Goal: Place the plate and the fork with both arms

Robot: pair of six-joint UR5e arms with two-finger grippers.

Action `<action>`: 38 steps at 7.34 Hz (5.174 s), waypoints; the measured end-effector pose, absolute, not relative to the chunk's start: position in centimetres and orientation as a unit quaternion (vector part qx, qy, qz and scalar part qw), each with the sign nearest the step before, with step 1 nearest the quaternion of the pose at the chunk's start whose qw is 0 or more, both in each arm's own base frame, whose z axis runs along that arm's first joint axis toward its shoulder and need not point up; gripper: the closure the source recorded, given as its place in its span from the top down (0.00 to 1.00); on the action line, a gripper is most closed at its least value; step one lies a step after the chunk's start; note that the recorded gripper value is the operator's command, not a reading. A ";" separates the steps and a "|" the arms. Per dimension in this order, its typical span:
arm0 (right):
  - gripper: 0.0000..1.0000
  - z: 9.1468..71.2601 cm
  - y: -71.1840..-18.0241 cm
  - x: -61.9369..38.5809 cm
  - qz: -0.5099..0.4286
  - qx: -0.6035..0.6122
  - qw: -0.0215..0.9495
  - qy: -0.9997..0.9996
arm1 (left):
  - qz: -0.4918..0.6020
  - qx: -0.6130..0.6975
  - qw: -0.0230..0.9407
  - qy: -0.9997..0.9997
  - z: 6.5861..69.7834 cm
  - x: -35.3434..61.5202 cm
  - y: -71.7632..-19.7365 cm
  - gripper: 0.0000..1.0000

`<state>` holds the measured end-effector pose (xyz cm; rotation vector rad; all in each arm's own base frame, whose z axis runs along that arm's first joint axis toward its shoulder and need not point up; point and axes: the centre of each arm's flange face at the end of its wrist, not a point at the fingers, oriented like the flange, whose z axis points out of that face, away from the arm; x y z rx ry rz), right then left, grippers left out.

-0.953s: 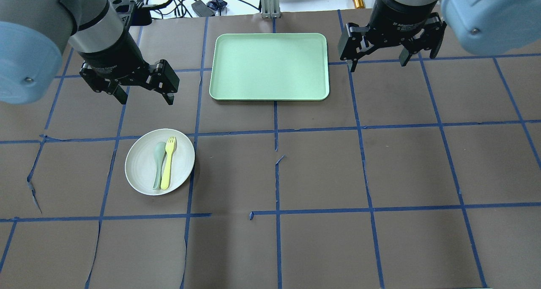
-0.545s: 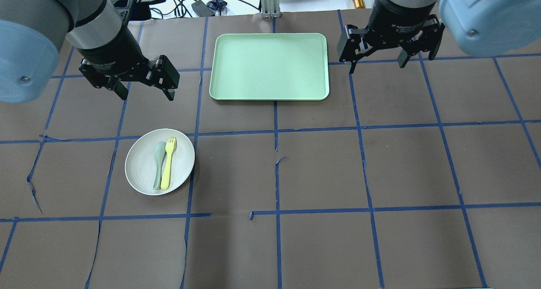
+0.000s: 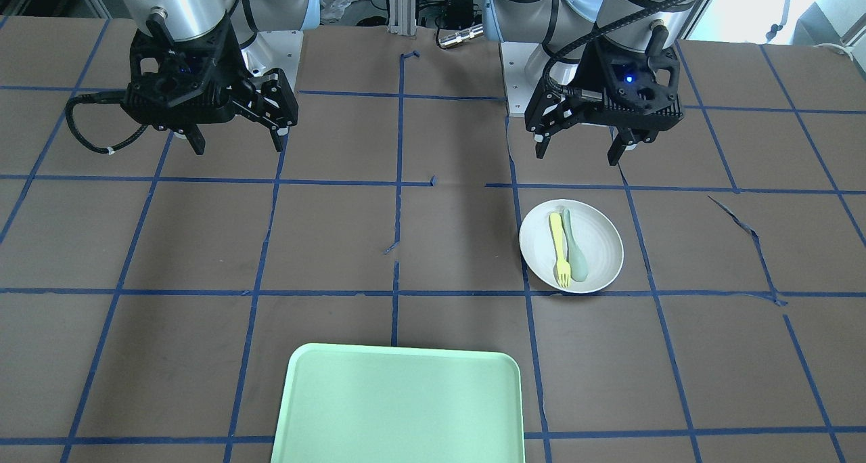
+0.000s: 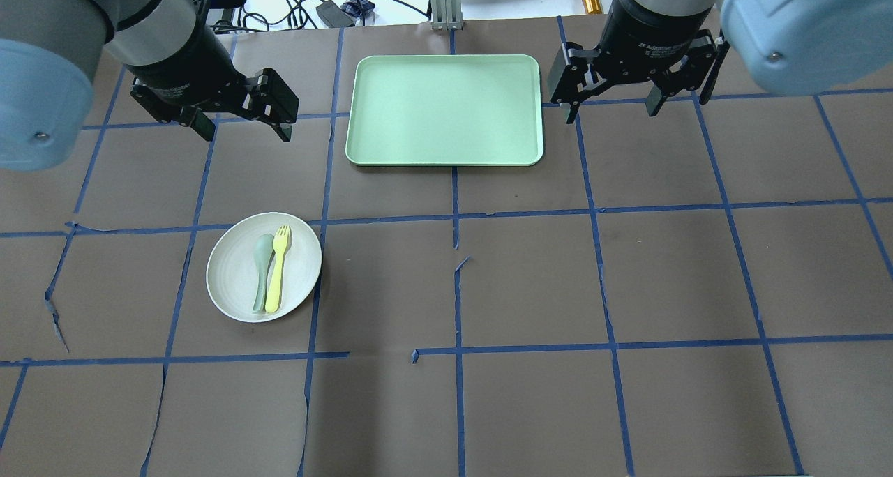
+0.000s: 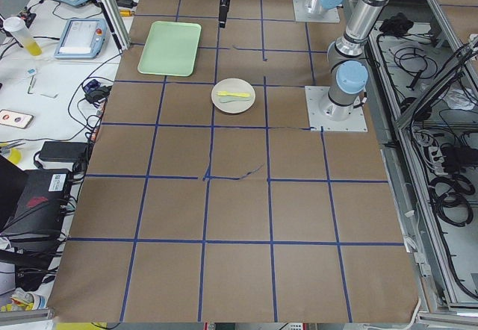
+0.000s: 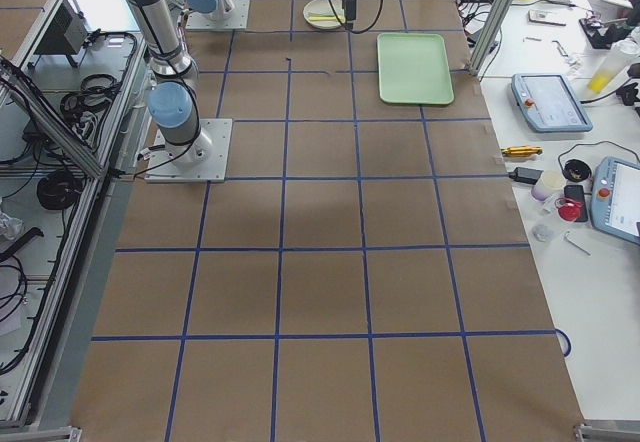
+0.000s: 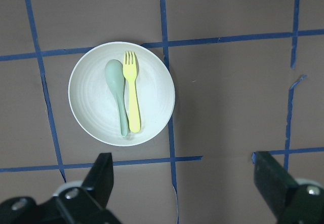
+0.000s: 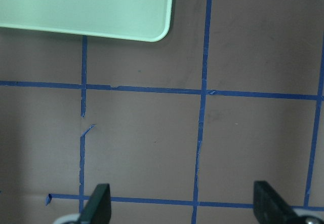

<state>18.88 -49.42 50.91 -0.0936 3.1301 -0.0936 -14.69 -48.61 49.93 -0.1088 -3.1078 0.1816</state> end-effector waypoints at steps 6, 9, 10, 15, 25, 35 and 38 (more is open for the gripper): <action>1.00 51.0 -49.3 18.8 -0.031 -0.031 0.002 0.999 | 0.050 -0.034 0.012 -0.998 49.5 -14.7 -48.3 1.00; 1.00 51.0 -49.3 18.8 -0.031 -0.031 0.001 0.999 | 0.047 -0.032 0.012 -0.998 49.5 -14.7 -48.3 1.00; 1.00 51.0 -49.3 18.8 -0.031 -0.031 0.001 0.999 | 0.045 -0.032 0.012 -0.998 49.3 -14.7 -48.3 1.00; 1.00 50.9 -49.3 18.8 -0.031 -0.031 0.000 0.999 | -0.011 -0.025 0.004 -1.000 42.7 -6.8 -50.6 1.00; 1.00 50.7 -49.4 18.8 -0.028 -0.031 -0.001 0.999 | -0.055 -0.016 0.016 -0.998 19.8 5.0 -49.7 0.60; 1.00 50.8 -49.4 18.8 -0.029 -0.031 -0.002 0.999 | -0.081 -0.014 0.010 -0.997 18.4 5.4 -48.4 0.00; 1.00 50.9 -49.4 18.8 -0.030 -0.031 -0.001 0.999 | -0.063 -0.019 0.048 -0.997 18.9 4.9 -48.8 0.00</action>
